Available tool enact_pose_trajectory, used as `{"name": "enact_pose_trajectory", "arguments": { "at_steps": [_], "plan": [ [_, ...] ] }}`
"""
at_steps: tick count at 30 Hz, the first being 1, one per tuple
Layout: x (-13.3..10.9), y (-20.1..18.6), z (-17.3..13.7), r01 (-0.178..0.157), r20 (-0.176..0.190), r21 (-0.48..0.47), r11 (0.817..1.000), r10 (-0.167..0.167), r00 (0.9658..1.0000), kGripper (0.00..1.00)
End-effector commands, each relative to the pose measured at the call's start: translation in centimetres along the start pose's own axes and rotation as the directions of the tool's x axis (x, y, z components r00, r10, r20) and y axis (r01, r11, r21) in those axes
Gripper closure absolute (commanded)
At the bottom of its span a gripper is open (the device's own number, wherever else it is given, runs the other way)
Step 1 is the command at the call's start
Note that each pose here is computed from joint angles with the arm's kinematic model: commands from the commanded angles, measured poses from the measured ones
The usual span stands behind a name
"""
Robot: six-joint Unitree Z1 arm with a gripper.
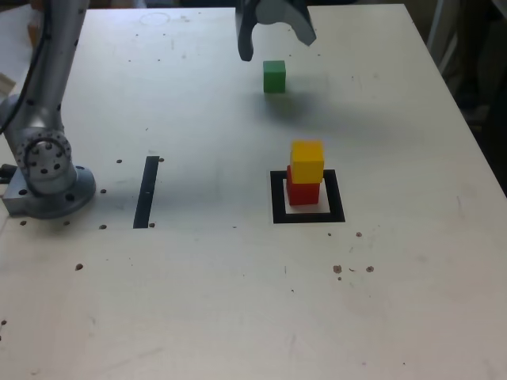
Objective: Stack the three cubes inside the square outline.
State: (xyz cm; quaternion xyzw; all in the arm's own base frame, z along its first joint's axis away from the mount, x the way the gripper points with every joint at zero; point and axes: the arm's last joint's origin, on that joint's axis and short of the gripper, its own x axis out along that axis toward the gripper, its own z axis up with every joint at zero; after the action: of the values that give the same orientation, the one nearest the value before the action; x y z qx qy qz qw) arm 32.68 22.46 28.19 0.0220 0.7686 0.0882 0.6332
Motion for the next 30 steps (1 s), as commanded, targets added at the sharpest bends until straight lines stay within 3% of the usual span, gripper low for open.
{"name": "enact_pose_trajectory", "arguments": {
  "at_steps": [1, 6, 15, 22, 30],
  "plan": [
    [0.7, 0.7, 0.7, 0.003, -0.008, 0.007, 1.000, -0.003, 1.0000, 0.01],
    [2.8, 2.1, 1.8, 0.031, -0.035, 0.012, 0.999, -0.031, 0.9989, 0.03],
    [5.3, 2.3, 2.6, 0.073, -0.087, 0.024, 0.997, -0.071, 0.9937, 0.13],
    [6.0, 2.5, 3.2, 0.073, -0.090, 0.028, 0.997, -0.071, 0.9935, 0.36],
    [6.6, 2.5, 3.7, 0.090, -0.073, 0.041, 0.995, -0.087, 0.9935, 0.48]
  ]
}}
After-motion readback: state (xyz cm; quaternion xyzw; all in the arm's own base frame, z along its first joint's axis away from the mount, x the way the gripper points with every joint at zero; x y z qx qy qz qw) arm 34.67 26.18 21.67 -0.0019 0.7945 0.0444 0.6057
